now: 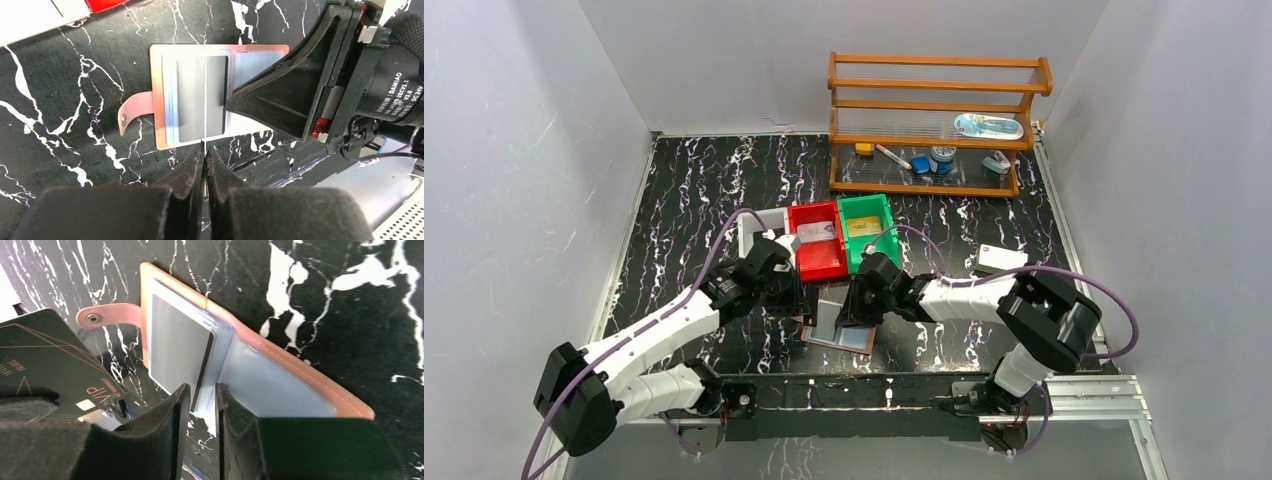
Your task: Take the credit cards out of the card holder
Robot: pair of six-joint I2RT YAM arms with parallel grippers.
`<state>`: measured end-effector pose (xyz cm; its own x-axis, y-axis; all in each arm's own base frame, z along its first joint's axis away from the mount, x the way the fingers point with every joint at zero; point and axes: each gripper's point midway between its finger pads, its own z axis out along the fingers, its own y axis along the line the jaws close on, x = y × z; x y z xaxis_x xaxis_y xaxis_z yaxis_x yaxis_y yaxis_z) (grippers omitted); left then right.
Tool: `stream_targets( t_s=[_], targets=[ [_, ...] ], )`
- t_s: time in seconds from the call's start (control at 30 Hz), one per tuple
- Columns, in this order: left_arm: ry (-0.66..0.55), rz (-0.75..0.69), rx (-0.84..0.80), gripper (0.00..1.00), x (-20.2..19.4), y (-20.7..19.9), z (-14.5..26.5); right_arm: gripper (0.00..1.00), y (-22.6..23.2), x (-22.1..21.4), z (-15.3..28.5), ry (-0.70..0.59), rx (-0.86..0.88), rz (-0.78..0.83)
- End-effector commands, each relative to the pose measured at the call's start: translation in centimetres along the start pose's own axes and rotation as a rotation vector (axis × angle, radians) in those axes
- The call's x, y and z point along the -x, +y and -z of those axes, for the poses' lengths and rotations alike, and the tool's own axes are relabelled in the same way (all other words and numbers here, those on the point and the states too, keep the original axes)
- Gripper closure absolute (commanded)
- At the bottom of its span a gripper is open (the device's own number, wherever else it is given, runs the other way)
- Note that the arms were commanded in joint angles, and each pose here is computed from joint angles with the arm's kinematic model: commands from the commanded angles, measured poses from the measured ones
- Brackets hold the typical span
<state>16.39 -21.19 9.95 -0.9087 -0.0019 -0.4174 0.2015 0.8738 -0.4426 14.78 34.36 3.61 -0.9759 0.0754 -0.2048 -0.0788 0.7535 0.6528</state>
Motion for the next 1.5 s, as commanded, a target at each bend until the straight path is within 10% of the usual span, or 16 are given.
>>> stream_targets(
  t_s=[0.0, 0.47, 1.47],
  targets=[
    [-0.043, -0.012, 0.016, 1.0, 0.9, 0.1, 1.1, 0.65, -0.6, 1.1, 0.6, -0.057, -0.055, 0.002],
    [-0.142, -0.024, -0.05, 1.0, 2.4, -1.2, 3.1, 0.28, 4.9, 3.6, 6.2, -0.239, 0.225, 0.102],
    [-0.088, -0.013, -0.516, 1.0, 3.2, -5.8, 4.9, 0.38, 8.7, 4.2, 10.6, -0.293, 0.632, 0.08]
  ],
)
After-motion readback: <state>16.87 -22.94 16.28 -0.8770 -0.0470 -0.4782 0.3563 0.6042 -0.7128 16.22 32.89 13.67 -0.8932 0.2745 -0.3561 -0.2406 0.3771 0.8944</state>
